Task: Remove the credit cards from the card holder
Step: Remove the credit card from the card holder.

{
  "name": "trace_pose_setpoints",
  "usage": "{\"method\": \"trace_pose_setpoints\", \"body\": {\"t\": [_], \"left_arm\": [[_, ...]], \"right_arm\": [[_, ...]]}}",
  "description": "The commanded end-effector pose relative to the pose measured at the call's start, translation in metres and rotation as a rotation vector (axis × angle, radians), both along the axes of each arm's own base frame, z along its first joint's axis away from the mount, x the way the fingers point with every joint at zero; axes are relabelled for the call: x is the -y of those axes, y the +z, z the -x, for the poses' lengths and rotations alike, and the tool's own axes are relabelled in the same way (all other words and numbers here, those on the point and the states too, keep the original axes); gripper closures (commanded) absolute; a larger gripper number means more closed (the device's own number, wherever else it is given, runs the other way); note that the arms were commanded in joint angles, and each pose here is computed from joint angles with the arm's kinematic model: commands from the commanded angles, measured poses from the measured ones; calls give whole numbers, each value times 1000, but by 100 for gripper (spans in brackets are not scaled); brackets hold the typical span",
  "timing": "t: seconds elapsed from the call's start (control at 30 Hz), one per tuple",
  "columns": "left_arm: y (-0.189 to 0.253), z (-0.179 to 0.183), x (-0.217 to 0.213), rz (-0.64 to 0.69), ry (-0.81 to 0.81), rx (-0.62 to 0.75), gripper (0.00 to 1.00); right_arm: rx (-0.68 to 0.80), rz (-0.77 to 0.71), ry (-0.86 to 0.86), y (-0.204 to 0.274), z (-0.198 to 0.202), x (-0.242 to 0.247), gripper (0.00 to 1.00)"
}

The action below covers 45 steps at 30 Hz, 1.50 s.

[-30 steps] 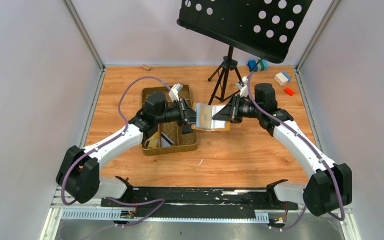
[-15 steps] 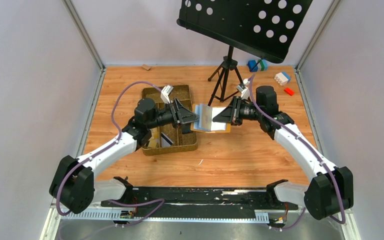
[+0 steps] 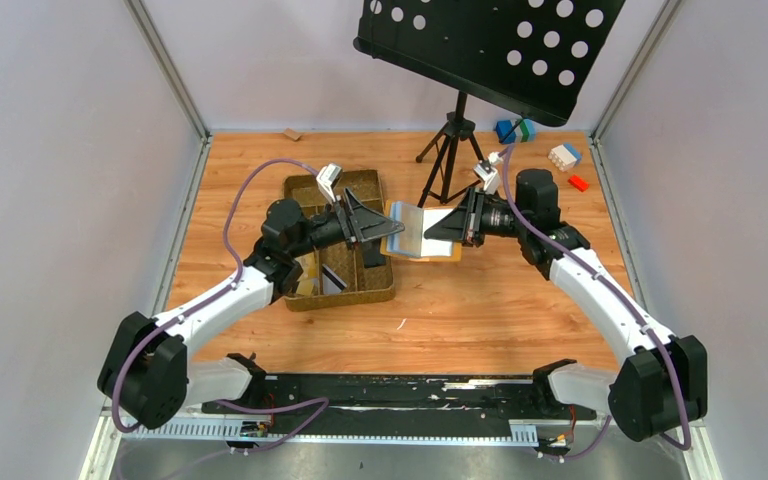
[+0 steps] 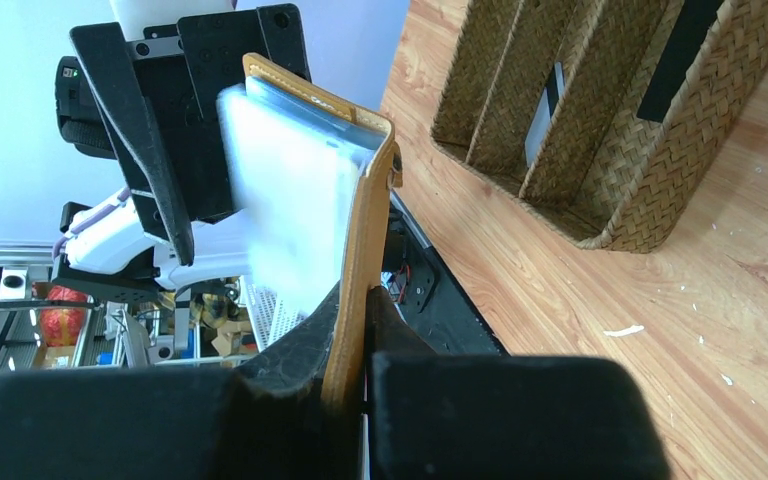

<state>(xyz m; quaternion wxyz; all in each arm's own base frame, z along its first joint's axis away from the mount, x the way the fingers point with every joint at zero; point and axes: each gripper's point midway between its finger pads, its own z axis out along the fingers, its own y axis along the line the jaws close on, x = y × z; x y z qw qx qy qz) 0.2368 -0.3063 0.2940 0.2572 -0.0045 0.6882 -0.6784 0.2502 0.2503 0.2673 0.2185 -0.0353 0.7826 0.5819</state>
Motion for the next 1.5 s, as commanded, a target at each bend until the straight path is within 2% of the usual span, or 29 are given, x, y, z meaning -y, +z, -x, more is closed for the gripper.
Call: {"method": "trace_pose_setpoints", "body": {"t": [0.0,0.1,0.27,0.5,0.67,0.87,1.27,1.47], "left_arm": [[22,3,0,82,-17,65,33],[22,4,0,76,-24,67,33],[18,4,0,59,-24,61,46],[26,4,0,76,-23,86,53],[26,1,2,81,-28,80,64],[33,3,9,118,-56,92,66],[39,6,18,132,-95,108,62],[39,6,20,135,-107,110,64]], "right_arm": [[71,-46,28,20,7,-1,100],[73,-51,31,21,7,-1,100],[73,-66,34,21,5,-2,100],[58,-72,47,19,6,-3,100],[86,-82,58,24,6,-5,100],[94,-90,74,25,6,-6,100],[97,-99,86,27,3,-8,100],[100,-105,93,28,2,-10,100]]}}
